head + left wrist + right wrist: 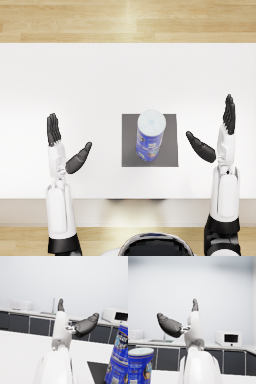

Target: Pick up the blue can on the left and place it in the middle, then pick up the blue can on the right and place it on top of the can in the middle

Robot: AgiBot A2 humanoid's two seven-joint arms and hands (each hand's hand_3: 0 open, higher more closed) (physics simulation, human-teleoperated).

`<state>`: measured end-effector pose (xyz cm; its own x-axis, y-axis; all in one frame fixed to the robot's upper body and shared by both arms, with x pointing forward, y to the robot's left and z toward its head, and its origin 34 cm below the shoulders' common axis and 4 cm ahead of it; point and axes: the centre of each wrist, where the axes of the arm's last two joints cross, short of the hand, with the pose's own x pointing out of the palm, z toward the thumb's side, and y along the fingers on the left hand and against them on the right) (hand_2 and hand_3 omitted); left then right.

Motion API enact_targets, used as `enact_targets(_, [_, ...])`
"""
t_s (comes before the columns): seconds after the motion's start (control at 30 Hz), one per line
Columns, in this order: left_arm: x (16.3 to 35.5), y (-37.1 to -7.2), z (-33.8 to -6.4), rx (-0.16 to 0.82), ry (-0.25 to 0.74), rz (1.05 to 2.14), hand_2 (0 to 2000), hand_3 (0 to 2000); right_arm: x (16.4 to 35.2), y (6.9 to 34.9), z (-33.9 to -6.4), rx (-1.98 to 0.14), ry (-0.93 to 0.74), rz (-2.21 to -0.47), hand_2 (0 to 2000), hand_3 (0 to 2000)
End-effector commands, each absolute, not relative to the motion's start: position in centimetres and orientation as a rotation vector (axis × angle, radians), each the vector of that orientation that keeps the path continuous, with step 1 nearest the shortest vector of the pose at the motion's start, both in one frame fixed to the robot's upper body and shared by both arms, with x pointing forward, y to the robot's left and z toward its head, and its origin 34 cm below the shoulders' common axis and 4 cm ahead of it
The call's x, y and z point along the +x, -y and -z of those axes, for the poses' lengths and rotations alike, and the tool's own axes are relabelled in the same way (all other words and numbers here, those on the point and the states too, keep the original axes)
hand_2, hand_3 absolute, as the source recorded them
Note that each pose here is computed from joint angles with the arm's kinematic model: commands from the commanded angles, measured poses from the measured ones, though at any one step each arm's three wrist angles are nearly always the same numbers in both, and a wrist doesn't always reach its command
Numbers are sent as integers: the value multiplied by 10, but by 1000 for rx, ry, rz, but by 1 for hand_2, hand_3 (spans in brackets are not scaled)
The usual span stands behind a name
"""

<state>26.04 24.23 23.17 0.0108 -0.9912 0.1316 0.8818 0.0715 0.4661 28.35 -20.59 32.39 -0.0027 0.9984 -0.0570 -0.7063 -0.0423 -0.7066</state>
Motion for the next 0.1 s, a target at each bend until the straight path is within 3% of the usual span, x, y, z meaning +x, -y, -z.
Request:
enact_targets(0.03, [260,-242,-232,283,480,1492,0,0,283,206,-324,-658,575,-1506,0,0])
enact_targets(0.1, [260,-242,-232,283,480,1492,0,0,283,206,-324,-658,575,-1506,0,0])
